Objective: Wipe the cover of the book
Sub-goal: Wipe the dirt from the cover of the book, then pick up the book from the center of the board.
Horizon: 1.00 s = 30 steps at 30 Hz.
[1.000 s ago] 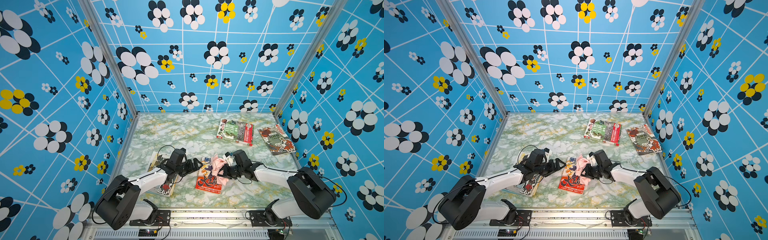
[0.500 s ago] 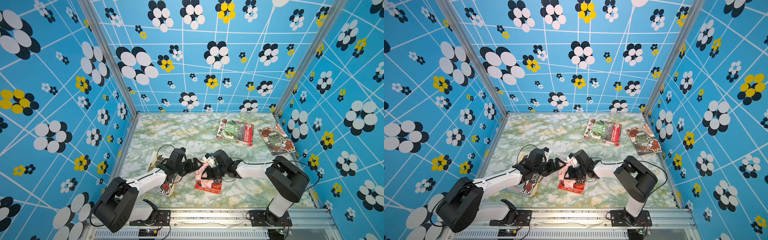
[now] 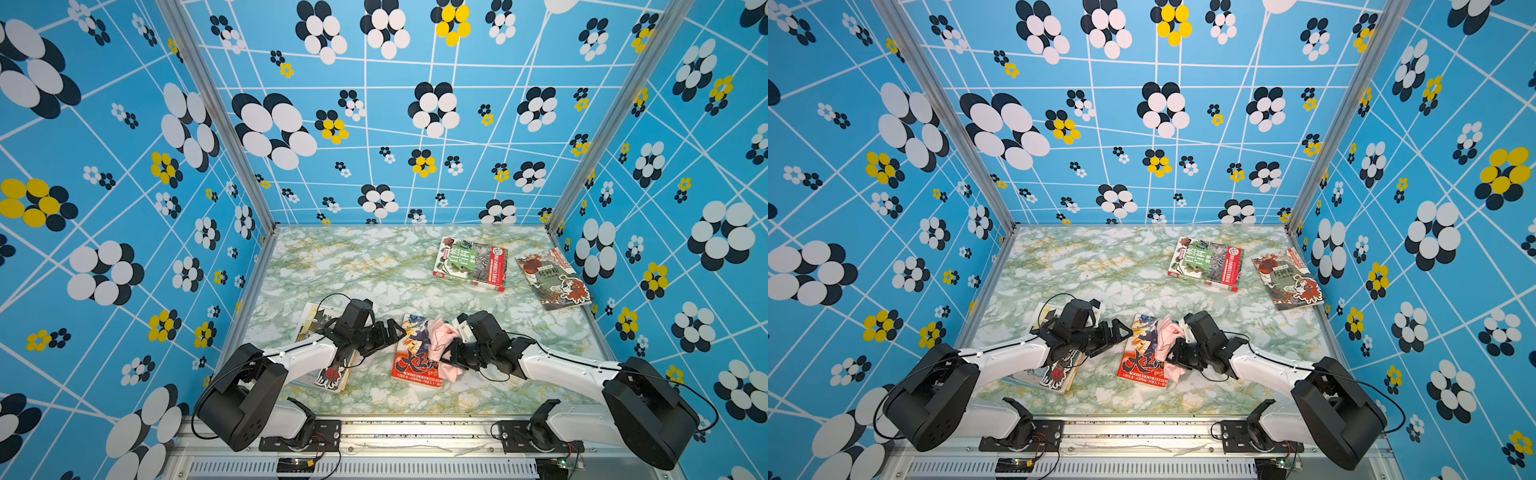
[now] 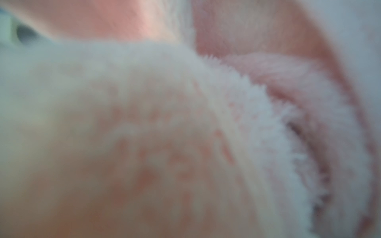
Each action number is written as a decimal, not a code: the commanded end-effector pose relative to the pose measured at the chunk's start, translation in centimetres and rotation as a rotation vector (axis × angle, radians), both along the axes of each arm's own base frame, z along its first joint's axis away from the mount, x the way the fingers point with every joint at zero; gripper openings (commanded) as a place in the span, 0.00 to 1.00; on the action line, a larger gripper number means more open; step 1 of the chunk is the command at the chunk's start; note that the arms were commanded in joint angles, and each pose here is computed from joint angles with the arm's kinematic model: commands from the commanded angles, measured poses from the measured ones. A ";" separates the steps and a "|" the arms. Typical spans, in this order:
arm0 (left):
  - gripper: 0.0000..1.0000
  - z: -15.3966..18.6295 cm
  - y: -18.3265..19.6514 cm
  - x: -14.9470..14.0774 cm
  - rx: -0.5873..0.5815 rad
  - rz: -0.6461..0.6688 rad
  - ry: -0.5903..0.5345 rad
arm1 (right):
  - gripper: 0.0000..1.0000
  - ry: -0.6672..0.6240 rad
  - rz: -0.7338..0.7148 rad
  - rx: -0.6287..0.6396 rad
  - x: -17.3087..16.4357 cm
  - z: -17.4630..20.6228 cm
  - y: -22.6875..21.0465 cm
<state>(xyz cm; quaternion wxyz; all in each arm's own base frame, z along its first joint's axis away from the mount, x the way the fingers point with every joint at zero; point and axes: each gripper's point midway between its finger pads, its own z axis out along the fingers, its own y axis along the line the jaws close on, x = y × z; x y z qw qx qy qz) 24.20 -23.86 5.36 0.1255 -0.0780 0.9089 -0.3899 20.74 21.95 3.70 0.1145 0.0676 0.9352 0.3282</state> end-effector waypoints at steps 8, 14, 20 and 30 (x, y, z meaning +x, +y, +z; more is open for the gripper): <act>0.99 -2.0 -2.9 -2.8 0.013 -0.160 0.138 | 0.00 0.187 -0.162 -0.362 -0.6 -8.5 -6.5; 1.00 1.6 -6.1 -1.9 -0.102 -0.233 0.054 | 0.00 0.185 -0.153 -0.282 -0.8 -8.6 -5.3; 1.00 7.2 -7.6 0.2 -0.214 -0.234 -0.115 | 0.00 0.205 -0.136 -0.180 -1.6 -8.7 -3.8; 0.99 10.1 -7.4 0.6 -0.244 -0.219 -0.194 | 0.00 0.214 -0.073 -0.125 -3.3 -7.7 -2.0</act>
